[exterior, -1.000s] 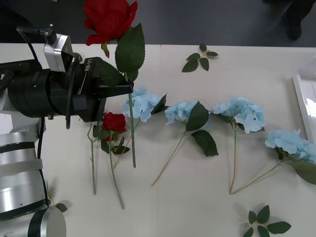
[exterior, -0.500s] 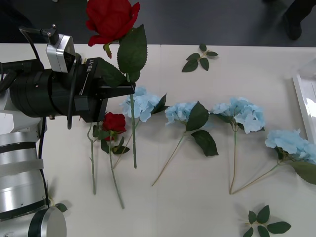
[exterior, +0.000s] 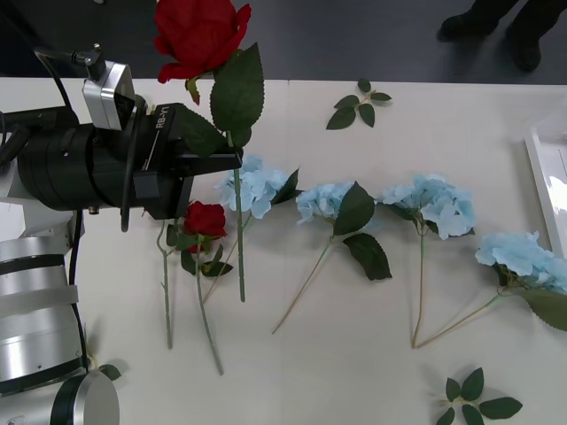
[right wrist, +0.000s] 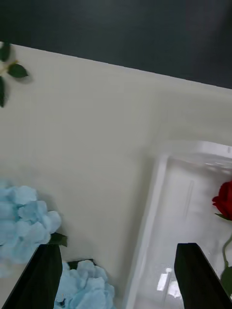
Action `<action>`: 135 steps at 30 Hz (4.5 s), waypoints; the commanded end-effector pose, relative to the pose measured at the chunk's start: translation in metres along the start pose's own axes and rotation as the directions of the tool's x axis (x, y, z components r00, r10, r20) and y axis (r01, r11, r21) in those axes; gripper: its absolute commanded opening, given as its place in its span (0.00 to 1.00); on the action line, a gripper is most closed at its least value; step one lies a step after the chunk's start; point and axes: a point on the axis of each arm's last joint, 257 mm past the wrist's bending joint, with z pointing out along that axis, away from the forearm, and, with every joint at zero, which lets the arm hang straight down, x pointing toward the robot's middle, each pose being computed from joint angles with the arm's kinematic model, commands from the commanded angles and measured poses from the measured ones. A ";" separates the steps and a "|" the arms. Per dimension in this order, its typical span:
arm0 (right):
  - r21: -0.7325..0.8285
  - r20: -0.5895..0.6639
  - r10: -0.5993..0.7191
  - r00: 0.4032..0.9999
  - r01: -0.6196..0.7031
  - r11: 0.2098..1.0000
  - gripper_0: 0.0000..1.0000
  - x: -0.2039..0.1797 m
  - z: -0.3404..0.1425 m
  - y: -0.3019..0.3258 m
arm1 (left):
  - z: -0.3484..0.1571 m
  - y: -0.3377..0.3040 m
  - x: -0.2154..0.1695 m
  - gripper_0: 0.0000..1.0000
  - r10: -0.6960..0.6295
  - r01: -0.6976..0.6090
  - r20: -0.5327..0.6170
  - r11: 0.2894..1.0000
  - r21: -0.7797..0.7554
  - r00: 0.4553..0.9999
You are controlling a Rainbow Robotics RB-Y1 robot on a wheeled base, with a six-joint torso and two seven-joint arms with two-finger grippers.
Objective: Put the red flowers into the right box and the blue flowers into the left box
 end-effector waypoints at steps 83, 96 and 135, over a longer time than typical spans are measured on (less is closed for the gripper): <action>-0.941 0.121 0.254 0.960 0.029 0.337 1.00 0.125 -0.040 0.558 | 0.005 0.001 -0.012 0.00 0.069 -0.069 -0.007 0.998 0.006 0.998; -0.942 0.144 0.282 0.949 0.044 0.334 0.44 0.106 -0.020 0.584 | 0.005 0.001 -0.012 0.00 0.069 -0.069 -0.007 0.998 0.006 0.998; -0.899 0.210 0.319 0.924 0.055 0.434 0.00 0.089 -0.001 0.546 | 0.005 0.001 -0.012 1.00 0.069 -0.069 -0.007 0.998 0.006 0.998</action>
